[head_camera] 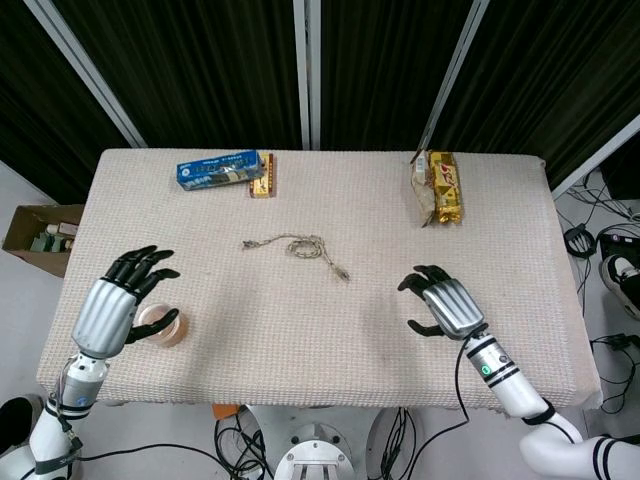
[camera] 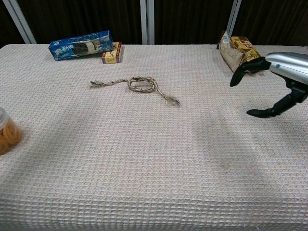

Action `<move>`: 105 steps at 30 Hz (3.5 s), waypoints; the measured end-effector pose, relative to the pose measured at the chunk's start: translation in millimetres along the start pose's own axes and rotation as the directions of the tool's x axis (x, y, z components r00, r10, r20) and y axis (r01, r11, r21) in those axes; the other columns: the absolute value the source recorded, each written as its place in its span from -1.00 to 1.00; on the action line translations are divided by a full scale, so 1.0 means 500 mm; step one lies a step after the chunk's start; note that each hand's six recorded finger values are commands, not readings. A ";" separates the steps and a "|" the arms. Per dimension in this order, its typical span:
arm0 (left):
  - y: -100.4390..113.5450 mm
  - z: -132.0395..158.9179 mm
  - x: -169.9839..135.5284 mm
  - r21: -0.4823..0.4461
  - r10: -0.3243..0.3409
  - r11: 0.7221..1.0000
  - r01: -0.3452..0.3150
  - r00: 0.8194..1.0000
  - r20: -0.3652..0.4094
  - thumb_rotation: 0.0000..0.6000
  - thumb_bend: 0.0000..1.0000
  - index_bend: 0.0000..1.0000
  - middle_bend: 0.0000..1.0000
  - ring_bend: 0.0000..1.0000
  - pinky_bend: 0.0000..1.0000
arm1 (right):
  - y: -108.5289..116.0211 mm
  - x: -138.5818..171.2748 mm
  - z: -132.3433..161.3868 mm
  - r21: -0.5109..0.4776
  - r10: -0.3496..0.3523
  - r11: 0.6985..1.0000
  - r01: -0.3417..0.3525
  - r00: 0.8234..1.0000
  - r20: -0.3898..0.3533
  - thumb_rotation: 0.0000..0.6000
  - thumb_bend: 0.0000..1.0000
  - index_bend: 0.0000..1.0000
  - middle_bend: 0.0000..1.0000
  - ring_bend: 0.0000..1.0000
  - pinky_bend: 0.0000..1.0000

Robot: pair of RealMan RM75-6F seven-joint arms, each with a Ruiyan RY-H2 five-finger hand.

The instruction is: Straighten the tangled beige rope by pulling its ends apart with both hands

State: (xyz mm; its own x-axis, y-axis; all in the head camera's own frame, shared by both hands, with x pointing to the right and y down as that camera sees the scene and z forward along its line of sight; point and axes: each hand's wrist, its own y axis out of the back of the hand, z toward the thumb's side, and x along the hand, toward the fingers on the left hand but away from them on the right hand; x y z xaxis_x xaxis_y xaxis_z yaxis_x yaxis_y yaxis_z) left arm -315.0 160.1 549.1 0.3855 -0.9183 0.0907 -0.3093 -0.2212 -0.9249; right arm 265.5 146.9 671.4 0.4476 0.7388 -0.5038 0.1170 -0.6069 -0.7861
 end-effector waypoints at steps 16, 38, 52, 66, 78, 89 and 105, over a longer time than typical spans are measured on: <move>-0.049 0.010 -0.008 -0.039 -0.062 0.997 0.062 0.998 0.006 1.00 -0.62 -0.29 -0.58 -0.68 -0.54 | -0.066 -0.166 0.075 -0.041 0.011 0.999 -0.004 0.986 0.165 1.00 -0.69 -0.22 -0.33 -0.70 -0.45; -0.080 -0.003 -0.039 -0.100 -0.094 0.991 0.090 0.995 -0.032 1.00 -0.61 -0.29 -0.58 -0.68 -0.54 | -0.117 -0.352 0.210 0.040 -0.041 0.999 0.029 0.943 0.330 1.00 -0.69 -0.08 -0.27 -0.70 -0.44; -0.086 -0.015 -0.047 -0.116 -0.098 0.989 0.091 0.994 -0.052 1.00 -0.62 -0.29 -0.58 -0.68 -0.54 | -0.143 -0.383 0.205 0.052 -0.007 0.999 -0.012 0.937 0.349 1.00 -0.39 -0.01 -0.30 -0.72 -0.55; -0.083 -0.016 -0.053 -0.113 -0.096 0.990 0.089 0.994 -0.058 1.00 -0.61 -0.29 -0.58 -0.68 -0.54 | -0.157 -0.390 0.199 0.085 -0.007 0.996 -0.025 0.933 0.360 1.00 -0.30 0.10 -0.32 -0.73 -0.65; -0.081 -0.017 -0.056 -0.115 -0.094 0.990 0.086 0.994 -0.062 1.00 -0.62 -0.29 -0.58 -0.68 -0.54 | -0.161 -0.393 0.202 0.138 -0.028 0.990 -0.022 0.937 0.349 1.00 -0.31 0.07 -0.47 -0.92 -0.97; -0.082 -0.019 -0.061 -0.122 -0.096 0.989 0.088 0.993 -0.066 1.00 -0.62 -0.29 -0.58 -0.68 -0.54 | -0.172 -0.388 0.202 0.159 -0.039 0.987 -0.014 0.944 0.328 1.00 -0.29 0.00 -0.67 -1.00 -1.00; -0.078 -0.025 -0.063 -0.119 -0.103 0.988 0.094 0.992 -0.072 1.00 -0.61 -0.29 -0.58 -0.68 -0.55 | -0.157 -0.383 0.209 0.184 -0.092 0.982 0.037 0.950 0.299 1.00 -0.04 0.26 -0.63 -1.00 -1.00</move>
State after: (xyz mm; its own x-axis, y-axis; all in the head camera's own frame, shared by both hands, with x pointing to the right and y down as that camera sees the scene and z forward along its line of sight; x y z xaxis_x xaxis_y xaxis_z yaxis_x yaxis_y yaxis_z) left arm -325.7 193.4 587.2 0.3517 -0.9119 0.2116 -0.3732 -0.3439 -0.8616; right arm 77.9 83.8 792.3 0.1492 0.8451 -0.5134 -0.0321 -0.5148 -0.8567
